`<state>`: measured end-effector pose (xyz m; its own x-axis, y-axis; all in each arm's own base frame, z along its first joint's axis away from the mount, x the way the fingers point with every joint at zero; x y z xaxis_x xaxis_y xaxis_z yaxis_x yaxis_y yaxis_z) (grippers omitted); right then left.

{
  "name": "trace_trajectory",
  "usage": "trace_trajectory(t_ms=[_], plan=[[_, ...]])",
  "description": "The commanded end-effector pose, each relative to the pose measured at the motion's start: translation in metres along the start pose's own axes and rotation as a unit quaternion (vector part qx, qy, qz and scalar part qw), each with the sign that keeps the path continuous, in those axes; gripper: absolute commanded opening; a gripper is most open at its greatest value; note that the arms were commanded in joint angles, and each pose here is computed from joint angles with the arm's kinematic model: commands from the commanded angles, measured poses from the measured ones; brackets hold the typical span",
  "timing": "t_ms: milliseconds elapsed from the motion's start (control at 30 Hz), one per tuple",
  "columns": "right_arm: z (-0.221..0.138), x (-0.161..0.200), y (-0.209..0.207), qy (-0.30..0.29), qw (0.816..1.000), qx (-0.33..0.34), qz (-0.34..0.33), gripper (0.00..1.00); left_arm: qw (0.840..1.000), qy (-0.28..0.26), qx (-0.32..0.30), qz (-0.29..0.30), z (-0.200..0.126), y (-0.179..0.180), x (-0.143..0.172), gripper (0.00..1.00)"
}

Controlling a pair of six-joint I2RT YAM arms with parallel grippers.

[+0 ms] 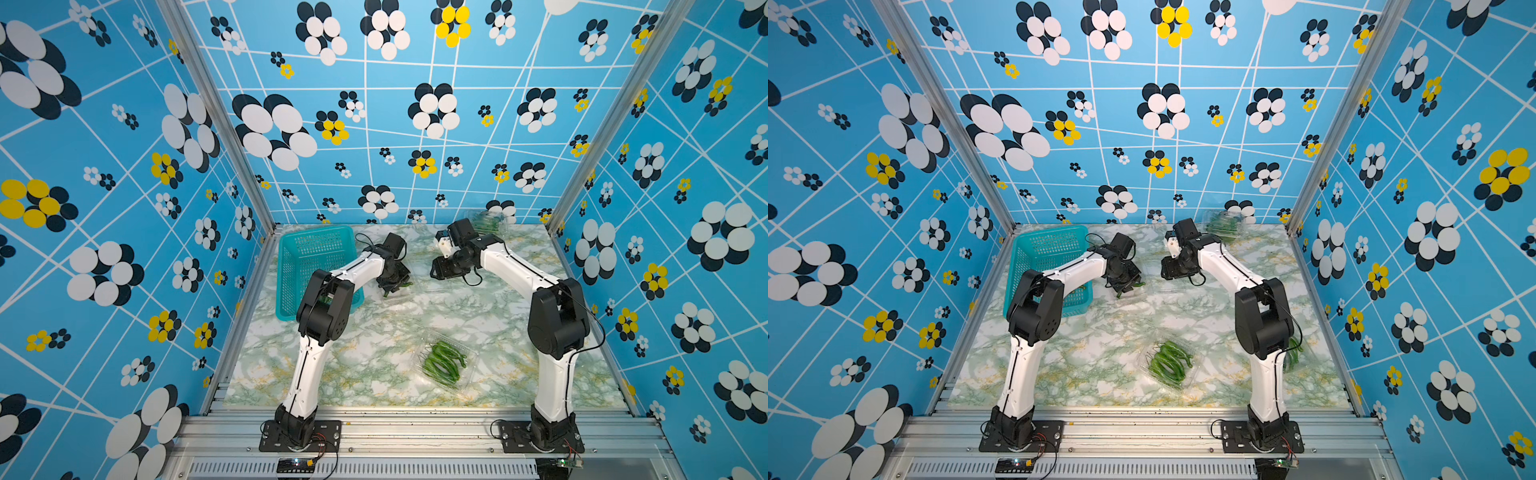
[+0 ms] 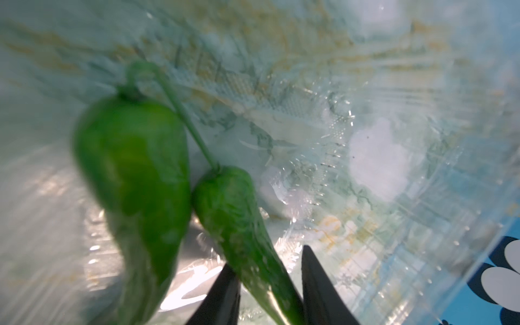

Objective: Take small green peppers out of containers
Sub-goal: Pick up the green pepper from the packing box.

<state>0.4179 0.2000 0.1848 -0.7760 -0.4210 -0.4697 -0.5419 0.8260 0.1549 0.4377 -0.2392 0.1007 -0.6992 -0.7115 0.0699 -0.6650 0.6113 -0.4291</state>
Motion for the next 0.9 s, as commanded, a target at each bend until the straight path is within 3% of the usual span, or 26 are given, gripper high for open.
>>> trace_trajectory(t_ms=[0,433,867], plan=[[-0.014,-0.004,0.002,-0.019,1.000,-0.003,0.002,0.53,0.999,0.003,-0.037,0.002,0.013,0.014,-0.003,0.31],[-0.014,-0.004,0.001,-0.021,1.000,-0.001,0.009,0.54,0.999,-0.012,-0.031,0.038,-0.004,0.009,-0.002,0.14],[-0.025,-0.010,0.001,-0.031,0.999,0.013,0.027,0.53,0.994,-0.040,-0.002,0.099,-0.045,0.008,0.003,0.08]])
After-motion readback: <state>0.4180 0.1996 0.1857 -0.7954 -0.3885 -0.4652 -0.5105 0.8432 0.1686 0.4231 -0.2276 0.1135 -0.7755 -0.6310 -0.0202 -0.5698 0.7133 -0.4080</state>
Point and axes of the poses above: each gripper's point midway between its finger pads, its own z axis out along the fingers, its own y axis along the line the jaws close on, x = y × z, the point moved 8 cm from there along -z, back along the fingers, and after that the axes turned 10 degrees about -z, right-handed, at the moved point
